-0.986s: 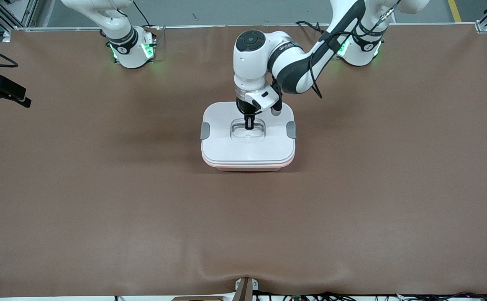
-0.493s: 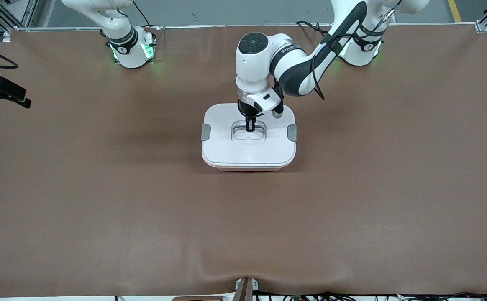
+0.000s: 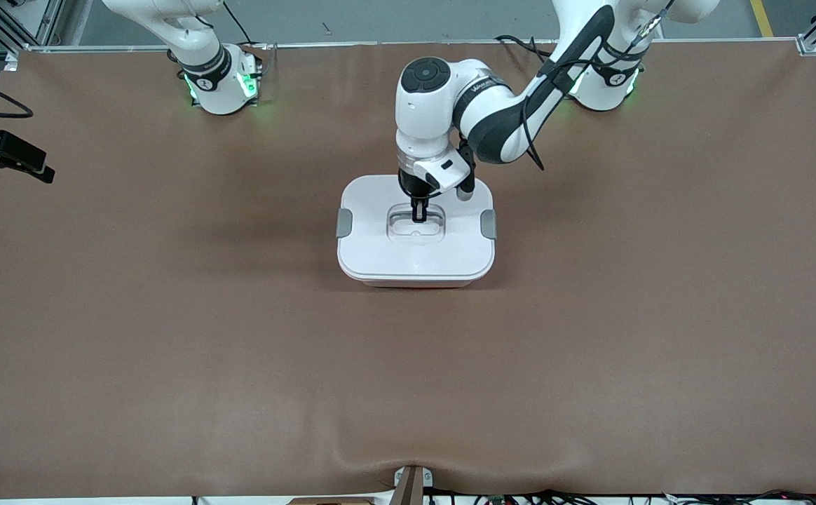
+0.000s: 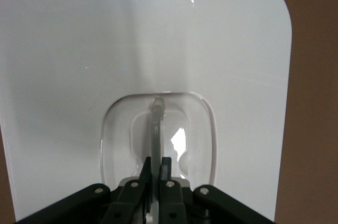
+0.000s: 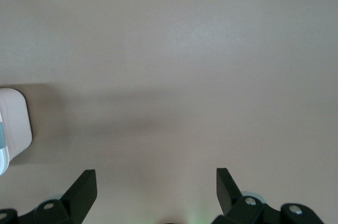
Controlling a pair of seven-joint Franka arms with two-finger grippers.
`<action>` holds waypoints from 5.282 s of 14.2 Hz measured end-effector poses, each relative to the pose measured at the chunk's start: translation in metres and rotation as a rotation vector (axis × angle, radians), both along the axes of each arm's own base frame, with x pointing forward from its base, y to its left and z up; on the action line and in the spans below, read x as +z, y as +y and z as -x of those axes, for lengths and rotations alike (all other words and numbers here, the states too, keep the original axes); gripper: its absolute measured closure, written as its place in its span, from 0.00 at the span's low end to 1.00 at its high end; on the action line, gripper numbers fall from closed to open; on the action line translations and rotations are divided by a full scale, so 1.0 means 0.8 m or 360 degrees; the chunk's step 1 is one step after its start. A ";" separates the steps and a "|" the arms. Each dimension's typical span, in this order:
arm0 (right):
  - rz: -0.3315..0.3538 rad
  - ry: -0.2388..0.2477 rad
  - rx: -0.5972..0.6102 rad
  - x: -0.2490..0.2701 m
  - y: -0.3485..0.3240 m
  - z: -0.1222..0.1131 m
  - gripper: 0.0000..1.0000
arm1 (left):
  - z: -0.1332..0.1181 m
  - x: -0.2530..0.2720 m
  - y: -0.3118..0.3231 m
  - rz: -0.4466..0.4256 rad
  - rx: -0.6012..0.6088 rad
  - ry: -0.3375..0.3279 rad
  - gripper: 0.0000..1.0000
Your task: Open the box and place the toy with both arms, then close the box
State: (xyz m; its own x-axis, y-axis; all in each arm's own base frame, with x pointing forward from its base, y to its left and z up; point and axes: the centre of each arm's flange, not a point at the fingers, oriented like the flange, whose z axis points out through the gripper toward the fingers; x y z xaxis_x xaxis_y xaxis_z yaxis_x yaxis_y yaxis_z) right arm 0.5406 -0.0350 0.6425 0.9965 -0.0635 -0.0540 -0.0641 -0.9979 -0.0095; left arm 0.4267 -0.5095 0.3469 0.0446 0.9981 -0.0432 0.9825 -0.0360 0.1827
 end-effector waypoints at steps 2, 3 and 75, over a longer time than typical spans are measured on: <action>0.0000 0.0003 -0.0004 -0.001 0.001 0.000 0.00 | 0.000 -0.002 0.000 0.0000 0.0000 0.0002 0.93; 0.0000 0.0003 -0.0006 -0.001 0.002 0.000 0.00 | 0.000 -0.003 0.000 0.0000 0.0000 0.0004 0.93; -0.0005 0.0075 -0.0013 0.001 0.002 0.011 0.00 | -0.191 0.338 0.640 -0.0301 -0.2333 0.0210 0.00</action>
State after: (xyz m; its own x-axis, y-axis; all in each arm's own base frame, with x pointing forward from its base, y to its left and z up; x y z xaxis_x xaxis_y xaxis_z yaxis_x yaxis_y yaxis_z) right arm 0.5318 -0.0337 0.6432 0.9923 -0.0712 -0.1009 -0.0725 -0.9973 -0.0092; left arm 0.5798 0.0027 0.6177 0.9982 0.0594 -0.0043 0.0593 -0.9980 -0.0230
